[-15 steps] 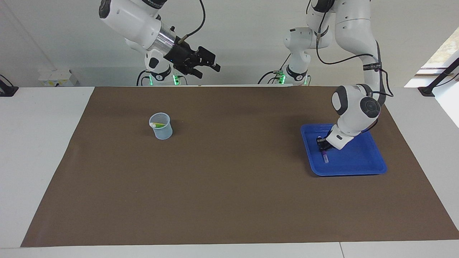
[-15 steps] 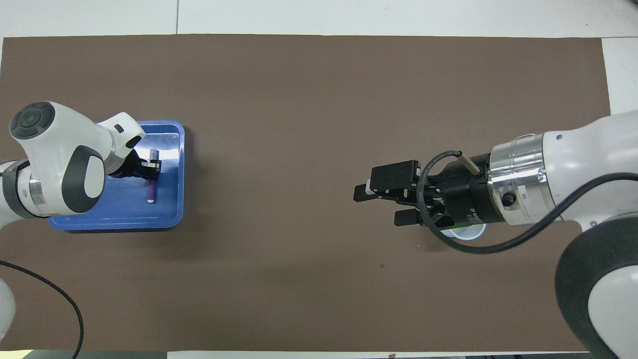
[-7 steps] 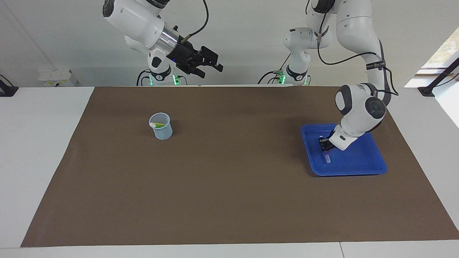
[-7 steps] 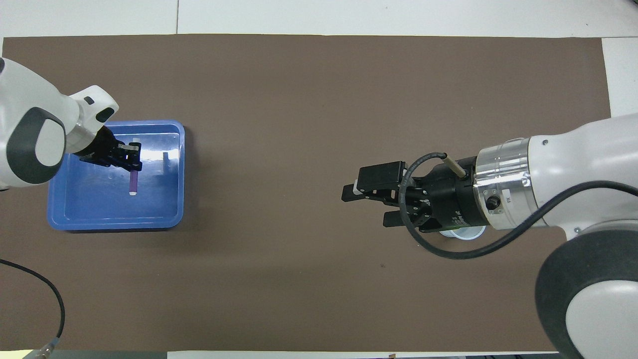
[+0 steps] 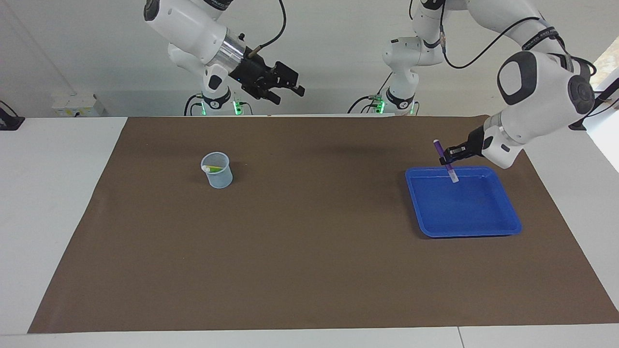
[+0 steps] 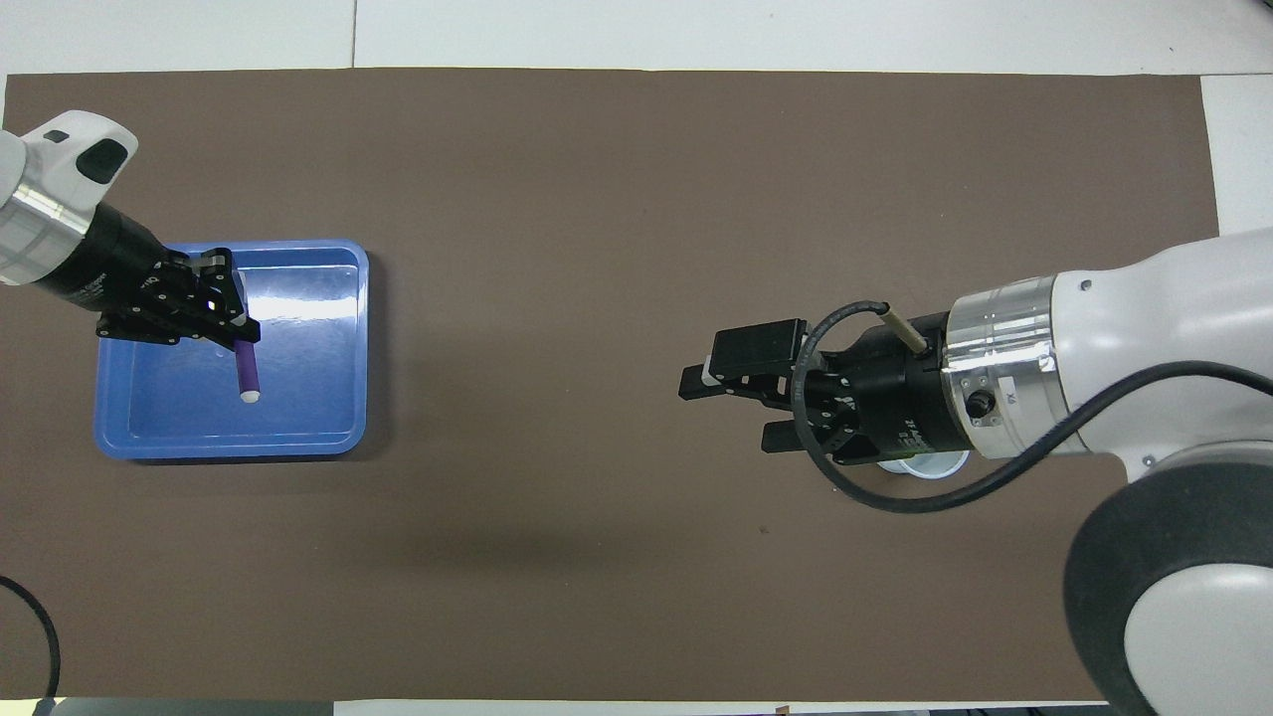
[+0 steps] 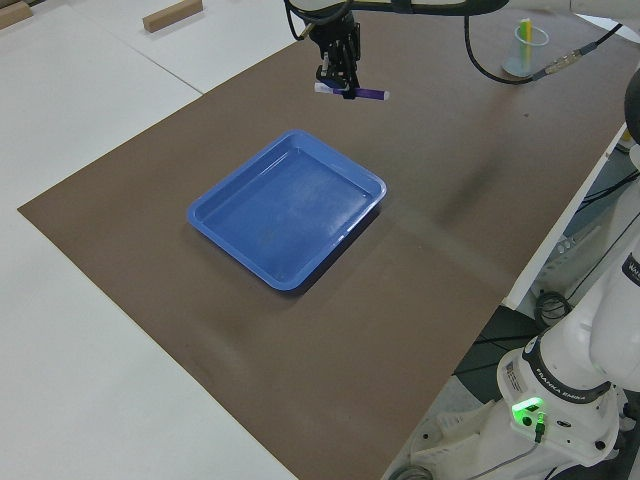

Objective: Transfer and insert pens with both arms
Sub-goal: 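Lift the purple pen with the left gripper while the right gripper approaches, then grasp the purple pen with the right gripper while the left gripper releases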

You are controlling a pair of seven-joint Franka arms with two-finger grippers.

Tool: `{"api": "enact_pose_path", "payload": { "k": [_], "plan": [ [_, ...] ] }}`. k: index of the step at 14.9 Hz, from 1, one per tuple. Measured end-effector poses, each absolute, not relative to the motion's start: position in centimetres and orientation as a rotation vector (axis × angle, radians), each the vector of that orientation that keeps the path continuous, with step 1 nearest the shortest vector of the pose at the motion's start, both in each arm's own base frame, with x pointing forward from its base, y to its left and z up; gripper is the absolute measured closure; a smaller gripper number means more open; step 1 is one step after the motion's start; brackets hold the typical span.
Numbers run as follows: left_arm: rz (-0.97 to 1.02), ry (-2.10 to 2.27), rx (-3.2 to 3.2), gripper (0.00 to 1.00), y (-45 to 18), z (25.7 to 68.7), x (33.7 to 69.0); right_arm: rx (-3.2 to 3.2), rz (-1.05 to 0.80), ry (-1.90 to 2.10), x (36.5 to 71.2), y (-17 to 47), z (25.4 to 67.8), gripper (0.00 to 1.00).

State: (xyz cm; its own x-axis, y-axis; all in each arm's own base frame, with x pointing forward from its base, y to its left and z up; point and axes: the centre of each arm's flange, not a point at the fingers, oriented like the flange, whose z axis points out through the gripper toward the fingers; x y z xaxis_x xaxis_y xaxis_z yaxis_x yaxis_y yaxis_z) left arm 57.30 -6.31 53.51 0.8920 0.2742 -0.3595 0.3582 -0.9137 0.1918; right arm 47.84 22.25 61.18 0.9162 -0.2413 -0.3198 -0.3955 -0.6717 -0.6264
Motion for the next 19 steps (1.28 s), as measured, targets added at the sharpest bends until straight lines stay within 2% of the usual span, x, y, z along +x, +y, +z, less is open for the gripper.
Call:
{"api": "enact_pose_path", "payload": {
  "k": [3, 5, 10, 15, 19],
  "plan": [
    [-0.548, 0.862, 2.598, 0.84, -8.6, 57.7, 54.9, -2.334, 0.283, 0.463, 47.6, 22.7, 61.2, 0.0],
    [-0.635, 1.04, 2.49, 0.84, -11.4, 58.7, 53.4, -2.328, 0.273, 0.483, 47.6, 23.1, 61.3, 0.0],
    [-0.896, 1.277, 2.238, 0.84, -17.7, 57.4, 49.0, -2.293, 0.253, 0.559, 46.3, 27.5, 62.0, 0.0],
    [-0.903, 1.629, 1.916, 0.84, -20.2, 56.2, 44.9, -2.263, 0.206, 0.58, 44.3, 31.9, 61.3, 0.0],
    [-0.922, 1.758, 1.784, 0.84, -22.1, 56.5, 44.1, -2.313, 0.205, 0.523, 42.0, 34.7, 60.2, 0.0]
  ]
}}
